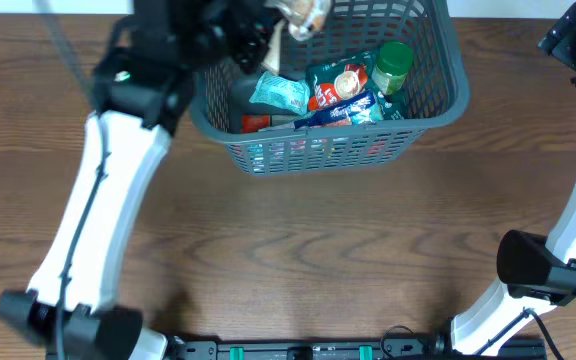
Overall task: Pack container
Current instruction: 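Carry the mushroom bag with the left gripper into the basket, release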
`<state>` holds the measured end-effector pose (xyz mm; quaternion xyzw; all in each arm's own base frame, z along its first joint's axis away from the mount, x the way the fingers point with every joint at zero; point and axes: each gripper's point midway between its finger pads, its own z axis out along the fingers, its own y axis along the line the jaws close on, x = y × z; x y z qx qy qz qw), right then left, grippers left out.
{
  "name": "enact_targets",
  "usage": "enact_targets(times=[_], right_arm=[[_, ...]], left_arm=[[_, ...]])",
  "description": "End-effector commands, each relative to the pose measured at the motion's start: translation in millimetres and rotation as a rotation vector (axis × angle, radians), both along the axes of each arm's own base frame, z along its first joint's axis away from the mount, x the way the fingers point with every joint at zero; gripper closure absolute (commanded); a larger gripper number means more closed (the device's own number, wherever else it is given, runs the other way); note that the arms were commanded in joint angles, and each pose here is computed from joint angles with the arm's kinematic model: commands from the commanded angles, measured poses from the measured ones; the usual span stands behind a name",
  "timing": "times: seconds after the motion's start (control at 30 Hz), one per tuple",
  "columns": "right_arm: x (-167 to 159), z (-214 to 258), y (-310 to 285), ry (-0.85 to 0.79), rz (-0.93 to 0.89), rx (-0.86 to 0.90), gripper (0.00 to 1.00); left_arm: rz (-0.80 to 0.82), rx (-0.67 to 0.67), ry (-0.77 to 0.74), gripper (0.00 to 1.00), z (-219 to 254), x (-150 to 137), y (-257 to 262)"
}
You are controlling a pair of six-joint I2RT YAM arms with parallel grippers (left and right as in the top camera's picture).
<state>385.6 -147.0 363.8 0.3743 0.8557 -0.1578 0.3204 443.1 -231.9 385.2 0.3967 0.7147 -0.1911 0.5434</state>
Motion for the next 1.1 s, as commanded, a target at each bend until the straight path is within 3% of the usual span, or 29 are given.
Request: enact_targets(times=[0.0, 0.37, 0.7, 0.73, 0.77, 0.8, 1.07], right_arm=[[-3, 5, -2, -0.019, -0.021, 0.001, 0.01], [-3, 5, -2, -0.019, -0.021, 0.001, 0.01], [-3, 5, -2, -0.019, -0.021, 0.001, 0.01], [-3, 5, -2, -0.019, -0.021, 0.001, 0.01], [-3, 5, -2, -0.019, -0.021, 0.001, 0.01], [-3, 5, -2, -0.019, -0.021, 0.001, 0.01], [-3, 5, -2, -0.019, -0.021, 0.001, 0.01]], left_arm=[[-0.039, 0.034, 0.034, 0.94, -30, 13, -16], [-0.050, 0.093, 0.210, 0.94, -114, 36, -29], [-0.050, 0.102, 0.238, 0.92, -120, 33, -28], [-0.050, 0.103, 0.242, 0.56, -121, 33, -28], [-0.050, 0.104, 0.245, 0.14, -121, 32, -28], [-0.050, 0.105, 0.249, 0.01, -122, 32, -27], [-0.019, 0.109, 0.235, 0.02, -114, 32, -23]])
